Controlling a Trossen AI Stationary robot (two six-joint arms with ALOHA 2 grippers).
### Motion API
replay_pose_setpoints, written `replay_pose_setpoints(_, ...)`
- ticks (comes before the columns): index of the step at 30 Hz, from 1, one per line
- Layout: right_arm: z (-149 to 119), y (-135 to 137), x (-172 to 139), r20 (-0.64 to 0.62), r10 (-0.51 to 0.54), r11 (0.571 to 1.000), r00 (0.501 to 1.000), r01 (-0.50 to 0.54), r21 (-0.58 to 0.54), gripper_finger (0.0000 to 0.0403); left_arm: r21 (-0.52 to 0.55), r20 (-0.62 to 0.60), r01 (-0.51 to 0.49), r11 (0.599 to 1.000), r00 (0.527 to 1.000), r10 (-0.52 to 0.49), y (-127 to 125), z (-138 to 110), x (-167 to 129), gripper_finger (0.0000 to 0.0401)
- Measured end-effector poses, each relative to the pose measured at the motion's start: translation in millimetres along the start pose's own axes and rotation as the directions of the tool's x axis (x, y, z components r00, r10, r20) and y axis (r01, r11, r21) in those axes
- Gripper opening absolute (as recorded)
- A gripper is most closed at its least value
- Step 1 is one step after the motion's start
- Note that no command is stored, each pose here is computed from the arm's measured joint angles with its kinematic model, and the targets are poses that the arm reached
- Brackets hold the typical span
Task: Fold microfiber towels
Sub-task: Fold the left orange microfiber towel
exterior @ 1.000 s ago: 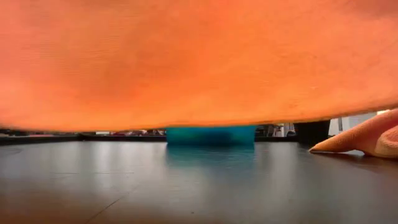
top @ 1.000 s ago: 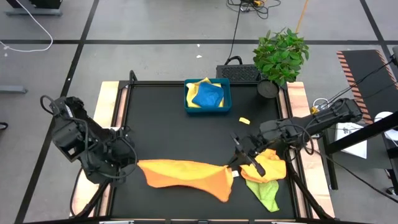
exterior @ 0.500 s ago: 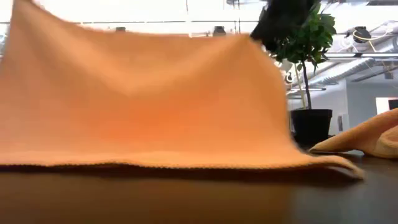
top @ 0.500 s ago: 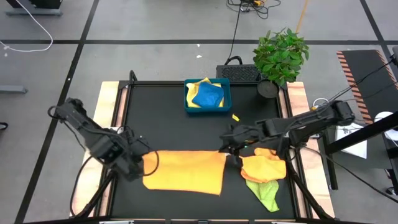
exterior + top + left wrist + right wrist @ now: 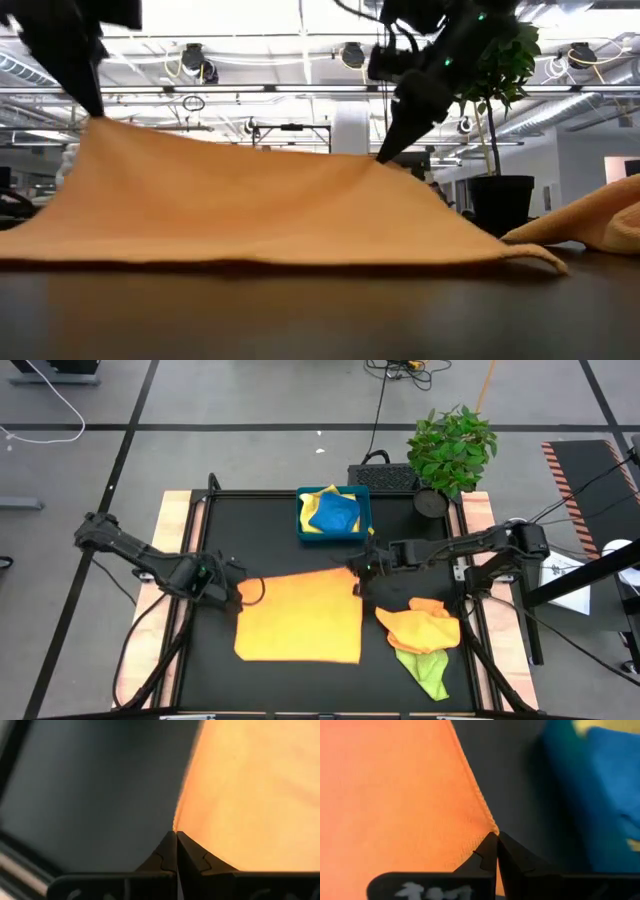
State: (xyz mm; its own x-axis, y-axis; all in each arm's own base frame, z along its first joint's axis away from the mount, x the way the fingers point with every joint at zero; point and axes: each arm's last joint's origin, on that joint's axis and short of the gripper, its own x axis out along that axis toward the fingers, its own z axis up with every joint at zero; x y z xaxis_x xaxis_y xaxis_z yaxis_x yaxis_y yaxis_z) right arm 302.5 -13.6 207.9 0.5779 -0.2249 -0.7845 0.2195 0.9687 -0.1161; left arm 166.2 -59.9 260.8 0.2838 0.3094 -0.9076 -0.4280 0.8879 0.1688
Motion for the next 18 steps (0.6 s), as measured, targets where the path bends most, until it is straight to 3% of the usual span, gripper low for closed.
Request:
replay_pose_setpoints(4,2.7,-22.7,1.5,0.007,-0.046,0.998,0.999,0.046,0.033,0.0,-0.069,0.024,-0.08,0.994,0.996,0.082,23.5,-8.6,14.7,0.0001)
replay_pose_setpoints(7,4.7,-31.0,1.5,0.022,-0.058,0.998,0.998,0.057,0.04,0.0,-0.1,0.048,-0.082,0.992,0.995,0.088,32.6,-12.8,23.3,0.0)
replay_pose_setpoints(12,3.2,-22.5,2.4,0.01,-0.008,1.0,1.0,0.008,0.014,0.0,-0.085,0.112,-0.025,0.996,0.993,0.035,31.4,-14.6,32.2,0.0)
replay_pose_setpoints(18,-0.6,9.4,-3.5,-0.002,0.072,0.996,0.997,-0.072,-0.049,0.0,0.01,0.183,0.117,0.993,0.976,-0.117,9.0,-11.1,34.7,0.0)
